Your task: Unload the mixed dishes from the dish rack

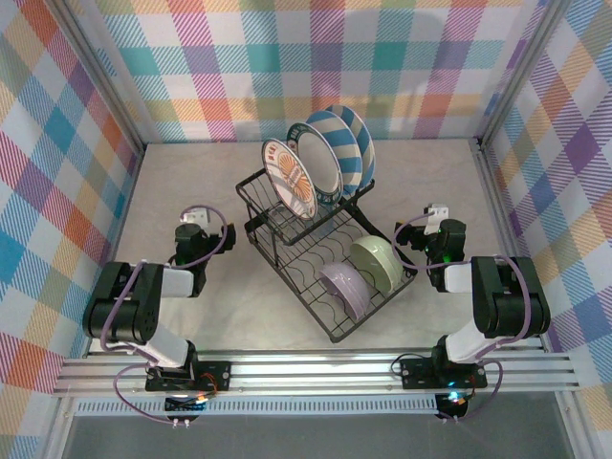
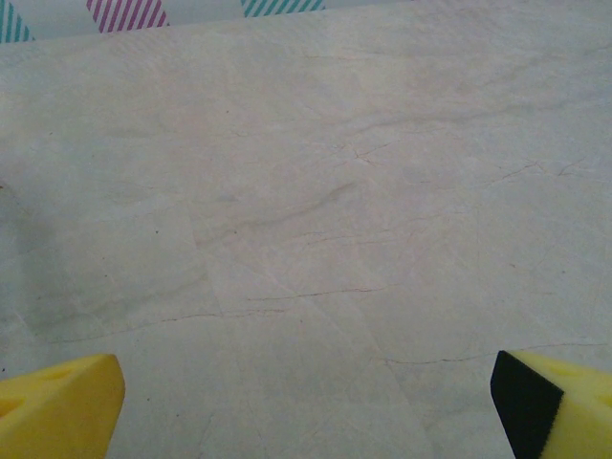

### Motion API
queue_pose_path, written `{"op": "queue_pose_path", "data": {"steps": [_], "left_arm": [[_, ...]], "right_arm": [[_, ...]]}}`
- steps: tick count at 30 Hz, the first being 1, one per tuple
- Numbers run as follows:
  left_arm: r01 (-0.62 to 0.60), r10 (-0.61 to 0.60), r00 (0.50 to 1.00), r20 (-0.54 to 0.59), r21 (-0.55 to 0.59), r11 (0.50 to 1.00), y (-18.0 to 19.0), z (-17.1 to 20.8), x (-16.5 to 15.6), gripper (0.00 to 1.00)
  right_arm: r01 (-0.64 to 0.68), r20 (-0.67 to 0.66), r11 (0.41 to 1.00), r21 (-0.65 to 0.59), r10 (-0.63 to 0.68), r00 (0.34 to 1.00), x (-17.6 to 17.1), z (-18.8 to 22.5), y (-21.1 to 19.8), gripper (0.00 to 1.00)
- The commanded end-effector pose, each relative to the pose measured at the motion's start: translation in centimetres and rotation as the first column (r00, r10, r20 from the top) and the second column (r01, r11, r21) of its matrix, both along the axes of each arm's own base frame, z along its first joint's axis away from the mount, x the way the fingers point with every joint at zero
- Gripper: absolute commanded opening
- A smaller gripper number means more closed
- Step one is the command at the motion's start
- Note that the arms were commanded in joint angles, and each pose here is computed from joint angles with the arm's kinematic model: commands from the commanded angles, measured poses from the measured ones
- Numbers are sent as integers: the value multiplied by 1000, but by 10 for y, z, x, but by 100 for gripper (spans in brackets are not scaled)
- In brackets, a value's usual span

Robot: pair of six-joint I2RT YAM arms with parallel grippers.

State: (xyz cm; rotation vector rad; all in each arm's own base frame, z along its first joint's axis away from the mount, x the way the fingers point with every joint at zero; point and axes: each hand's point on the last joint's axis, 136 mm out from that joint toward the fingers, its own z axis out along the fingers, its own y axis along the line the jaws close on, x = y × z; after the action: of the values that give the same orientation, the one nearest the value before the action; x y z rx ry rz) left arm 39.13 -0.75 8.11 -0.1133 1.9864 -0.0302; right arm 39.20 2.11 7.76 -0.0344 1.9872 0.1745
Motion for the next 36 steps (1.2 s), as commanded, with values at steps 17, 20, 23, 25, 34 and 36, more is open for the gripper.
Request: {"op": "queue_pose_path", "data": {"steps": [17, 20, 23, 25, 34, 36], "left_arm": [[-481, 418, 868, -267, -246, 842, 44, 84, -54, 100], [-505, 381, 826, -416, -247, 827, 33, 72, -75, 100], [-523, 344, 777, -526, -236, 819, 24, 58, -99, 100], [-514, 305, 763, -571, -249, 820, 16, 53, -111, 100], [-480, 57, 696, -716, -405, 778, -45, 11, -139, 51], [-467, 7, 689, -724, -437, 769, -60, 4, -137, 43]], "right_arm": [[524, -35, 823, 220, -530, 847, -31, 89, -74, 99], [645, -155, 698, 311, -632, 759, -49, 86, -85, 99], [625, -251, 684, 376, -574, 779, -55, 86, -76, 99], [637, -310, 682, 360, -557, 771, -65, 82, -71, 99], [592, -508, 752, 289, -404, 761, -98, 52, -43, 100], [586, -530, 758, 287, -383, 756, -107, 47, -38, 99]]}}
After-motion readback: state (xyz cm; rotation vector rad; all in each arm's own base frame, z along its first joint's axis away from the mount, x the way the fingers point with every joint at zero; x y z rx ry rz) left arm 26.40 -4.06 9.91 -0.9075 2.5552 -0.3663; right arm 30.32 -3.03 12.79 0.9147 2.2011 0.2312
